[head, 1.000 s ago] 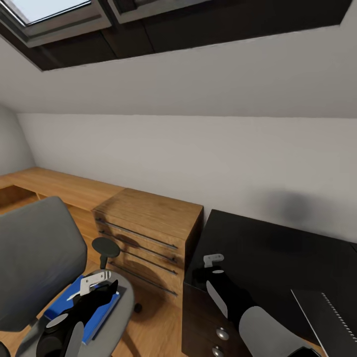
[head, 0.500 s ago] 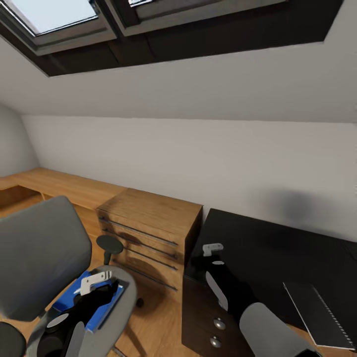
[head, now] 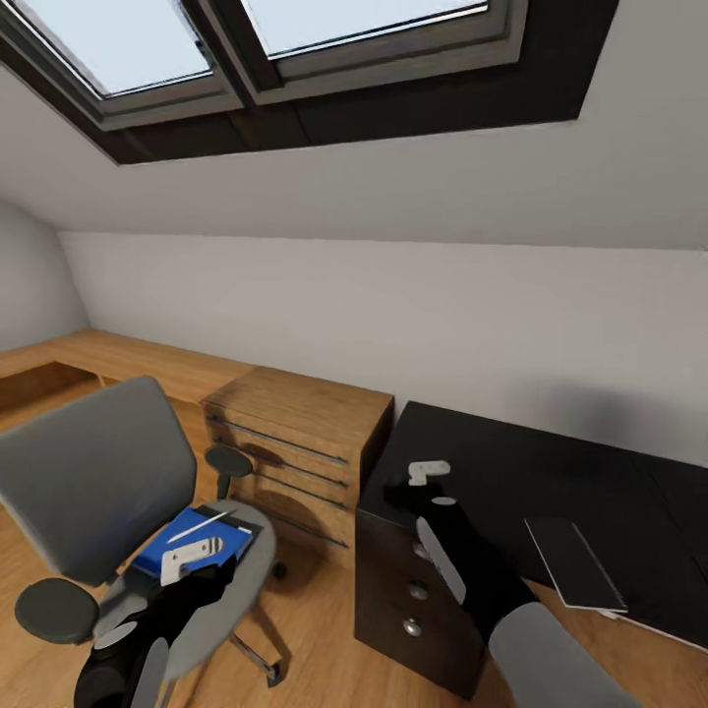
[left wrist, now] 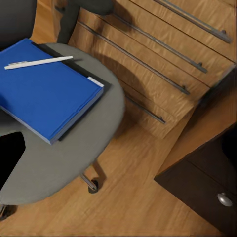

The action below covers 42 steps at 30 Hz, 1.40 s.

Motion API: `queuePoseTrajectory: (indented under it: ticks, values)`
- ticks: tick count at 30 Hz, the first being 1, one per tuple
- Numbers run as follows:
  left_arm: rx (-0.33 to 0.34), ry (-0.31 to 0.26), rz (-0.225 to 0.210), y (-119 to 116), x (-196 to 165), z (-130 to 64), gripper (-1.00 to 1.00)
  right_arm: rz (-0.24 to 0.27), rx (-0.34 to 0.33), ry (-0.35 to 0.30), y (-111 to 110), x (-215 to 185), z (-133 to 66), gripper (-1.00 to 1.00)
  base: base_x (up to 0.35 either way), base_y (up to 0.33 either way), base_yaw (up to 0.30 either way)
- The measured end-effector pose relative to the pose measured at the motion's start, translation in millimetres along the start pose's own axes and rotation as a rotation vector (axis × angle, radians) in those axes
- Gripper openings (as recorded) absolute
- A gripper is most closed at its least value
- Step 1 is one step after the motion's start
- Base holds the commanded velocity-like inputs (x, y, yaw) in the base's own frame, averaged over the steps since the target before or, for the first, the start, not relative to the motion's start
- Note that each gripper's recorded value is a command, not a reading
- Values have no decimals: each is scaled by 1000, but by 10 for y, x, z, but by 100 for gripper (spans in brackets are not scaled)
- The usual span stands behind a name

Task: In the bedroom, organize the workspace by keeping the computer under the desk, ensuring the monitor is on the desk, placing the keyboard on the desk next to the monitor, placing the mouse on the desk next to the keyboard, moving the folder from the swivel chair onto the desk next to the mouse, stacking the notebook on top of the folder with the pen on top of the notebook, and positioning the swivel chair next to the desk.

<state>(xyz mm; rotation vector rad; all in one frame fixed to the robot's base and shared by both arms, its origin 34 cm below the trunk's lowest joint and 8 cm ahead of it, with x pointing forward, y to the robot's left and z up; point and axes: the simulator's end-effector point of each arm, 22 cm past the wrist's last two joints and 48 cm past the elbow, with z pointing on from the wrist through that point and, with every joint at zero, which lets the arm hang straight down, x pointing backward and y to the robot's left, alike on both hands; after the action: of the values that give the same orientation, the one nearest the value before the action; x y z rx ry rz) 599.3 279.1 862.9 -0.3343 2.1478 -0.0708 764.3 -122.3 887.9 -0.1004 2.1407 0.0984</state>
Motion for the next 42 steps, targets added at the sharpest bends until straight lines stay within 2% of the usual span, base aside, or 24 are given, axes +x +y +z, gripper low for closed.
queuePoseTrajectory:
  ticks: [6, 9, 10, 18, 28, 29, 30, 34, 39, 42]
  values:
    - [-2, 0, -1, -3, -67, -57, 100, 53, 22, 22, -192, -55, -82, -100, -64, -37, 0]
    - [-2, 0, -1, -11, -98, -84, 100, 61, 22, 15, -205, -131, -122, -100, -8, -5, 0]
    - [-1, 0, -1, -15, -108, -93, 100, 64, 18, -10, -195, -258, -167, -100, 0, 0, 0]
    - [0, -2, 0, -40, -197, -168, 100, 63, 26, -53, -290, -521, -303, -100, 0, 0, -83]
    - [-6, 9, 4, -29, -211, -260, 100, 63, 26, -81, -301, -731, -448, -100, 0, 0, -257]
    - [-12, 31, 6, 3, -91, -281, 100, 63, 26, -81, -299, -734, -459, -100, 0, 0, -279]
    - [-24, 80, 9, 76, 179, -326, 100, 64, 25, -85, -295, -753, -476, -100, 0, 0, -273]
    - [-53, 153, 12, 257, 766, -438, 100, 68, 21, -108, -271, -845, -576, -100, 0, 0, -140]
    - [-103, 111, 23, 568, 1419, -377, 100, 78, 22, -138, -237, -900, -797, -100, 0, 0, -20]
    - [-117, 127, 43, 652, 1651, -381, 100, 80, 23, -140, -231, -882, -831, -100, 0, 0, -1]
